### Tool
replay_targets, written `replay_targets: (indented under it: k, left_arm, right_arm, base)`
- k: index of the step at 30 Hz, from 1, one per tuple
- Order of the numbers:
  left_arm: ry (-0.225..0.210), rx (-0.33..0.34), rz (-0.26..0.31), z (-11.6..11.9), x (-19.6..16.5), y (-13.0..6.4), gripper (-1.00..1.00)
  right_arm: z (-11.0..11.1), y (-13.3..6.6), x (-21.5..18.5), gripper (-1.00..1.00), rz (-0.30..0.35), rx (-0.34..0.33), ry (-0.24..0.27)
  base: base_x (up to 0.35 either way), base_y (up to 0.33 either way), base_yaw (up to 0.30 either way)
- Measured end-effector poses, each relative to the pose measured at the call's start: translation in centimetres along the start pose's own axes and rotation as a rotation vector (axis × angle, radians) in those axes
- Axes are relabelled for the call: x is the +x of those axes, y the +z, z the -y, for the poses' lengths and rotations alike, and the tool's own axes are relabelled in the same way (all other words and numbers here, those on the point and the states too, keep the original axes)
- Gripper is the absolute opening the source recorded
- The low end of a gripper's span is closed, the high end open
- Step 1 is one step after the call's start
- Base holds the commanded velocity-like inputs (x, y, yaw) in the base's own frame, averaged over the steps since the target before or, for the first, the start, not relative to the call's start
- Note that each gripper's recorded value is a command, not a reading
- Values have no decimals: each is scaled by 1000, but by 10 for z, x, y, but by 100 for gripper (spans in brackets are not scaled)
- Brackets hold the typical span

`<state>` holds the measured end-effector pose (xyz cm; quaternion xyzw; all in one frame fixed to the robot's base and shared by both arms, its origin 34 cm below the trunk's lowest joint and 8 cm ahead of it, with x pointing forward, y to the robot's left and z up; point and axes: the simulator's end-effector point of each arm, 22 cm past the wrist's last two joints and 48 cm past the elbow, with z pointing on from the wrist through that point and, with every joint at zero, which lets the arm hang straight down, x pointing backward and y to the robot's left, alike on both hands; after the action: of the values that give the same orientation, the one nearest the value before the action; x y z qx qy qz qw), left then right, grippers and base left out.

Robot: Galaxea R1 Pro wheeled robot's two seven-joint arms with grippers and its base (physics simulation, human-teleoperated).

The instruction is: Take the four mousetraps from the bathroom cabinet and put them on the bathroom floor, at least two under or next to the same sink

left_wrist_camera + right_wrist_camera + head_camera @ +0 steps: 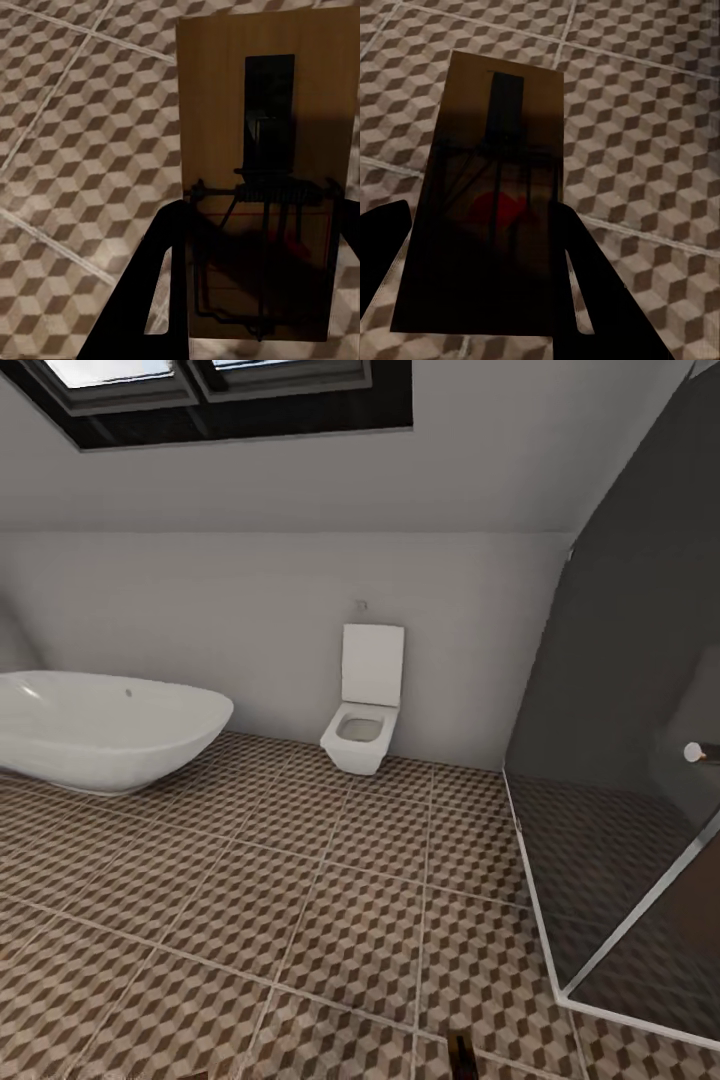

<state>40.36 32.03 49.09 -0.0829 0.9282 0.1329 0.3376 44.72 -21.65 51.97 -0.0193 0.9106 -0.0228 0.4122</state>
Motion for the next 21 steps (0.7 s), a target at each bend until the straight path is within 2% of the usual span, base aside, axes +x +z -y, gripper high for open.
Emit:
replay_targets:
  k: [21]
  left_arm:
    - [1, 0, -1, 0, 0, 0, -100]
  right_arm:
    - [0, 0, 0, -100, 0, 0, 0]
  base:
    - [0, 0, 291]
